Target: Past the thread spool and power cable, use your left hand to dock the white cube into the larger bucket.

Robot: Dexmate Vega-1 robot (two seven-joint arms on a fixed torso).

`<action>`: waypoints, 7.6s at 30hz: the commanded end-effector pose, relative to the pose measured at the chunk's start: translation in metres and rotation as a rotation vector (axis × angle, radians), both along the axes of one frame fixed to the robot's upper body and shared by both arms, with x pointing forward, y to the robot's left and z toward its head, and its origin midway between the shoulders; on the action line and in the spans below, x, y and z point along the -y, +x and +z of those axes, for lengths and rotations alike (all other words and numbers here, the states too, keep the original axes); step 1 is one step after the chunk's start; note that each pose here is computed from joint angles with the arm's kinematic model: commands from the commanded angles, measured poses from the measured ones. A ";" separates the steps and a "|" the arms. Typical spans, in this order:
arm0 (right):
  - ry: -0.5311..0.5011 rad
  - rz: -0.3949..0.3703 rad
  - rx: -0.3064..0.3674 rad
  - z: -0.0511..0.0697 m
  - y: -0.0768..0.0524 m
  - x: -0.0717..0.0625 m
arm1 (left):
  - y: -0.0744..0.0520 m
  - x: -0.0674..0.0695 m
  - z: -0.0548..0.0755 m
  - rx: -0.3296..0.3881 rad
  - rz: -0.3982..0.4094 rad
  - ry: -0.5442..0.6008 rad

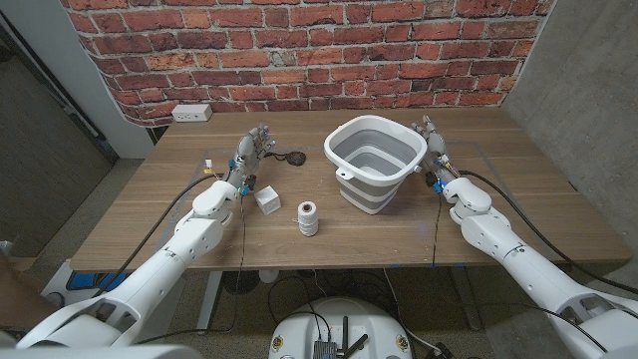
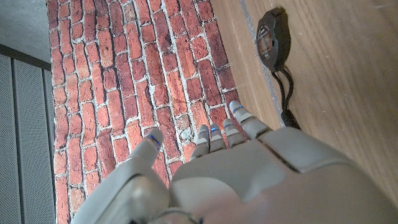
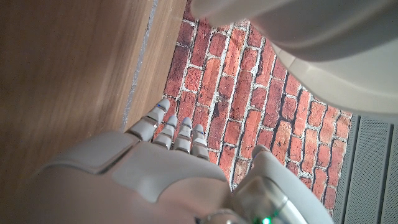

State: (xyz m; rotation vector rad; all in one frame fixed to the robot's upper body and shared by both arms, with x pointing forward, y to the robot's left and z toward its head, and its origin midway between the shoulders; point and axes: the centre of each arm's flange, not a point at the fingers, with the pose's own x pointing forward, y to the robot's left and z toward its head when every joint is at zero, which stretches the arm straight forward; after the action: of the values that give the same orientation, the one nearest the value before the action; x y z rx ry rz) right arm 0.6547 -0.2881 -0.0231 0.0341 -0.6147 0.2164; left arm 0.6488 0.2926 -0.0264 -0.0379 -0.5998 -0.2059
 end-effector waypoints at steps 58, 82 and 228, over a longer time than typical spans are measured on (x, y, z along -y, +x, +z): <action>0.011 -0.068 0.016 -0.007 0.000 0.015 | -0.084 -0.013 0.036 0.130 0.261 0.451; 0.016 -0.095 0.009 -0.007 0.001 0.023 | -0.122 -0.012 0.044 0.121 0.371 0.751; 0.032 -0.192 -0.023 -0.021 -0.008 0.037 | -0.122 0.042 0.005 0.071 0.441 1.902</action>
State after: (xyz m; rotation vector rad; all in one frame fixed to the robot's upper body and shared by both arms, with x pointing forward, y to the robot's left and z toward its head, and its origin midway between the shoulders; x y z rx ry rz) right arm 0.6464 -0.3241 -0.0449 0.0071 -0.5943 0.0217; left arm 0.5239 0.2556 -0.0093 1.9609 -0.2410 -0.2889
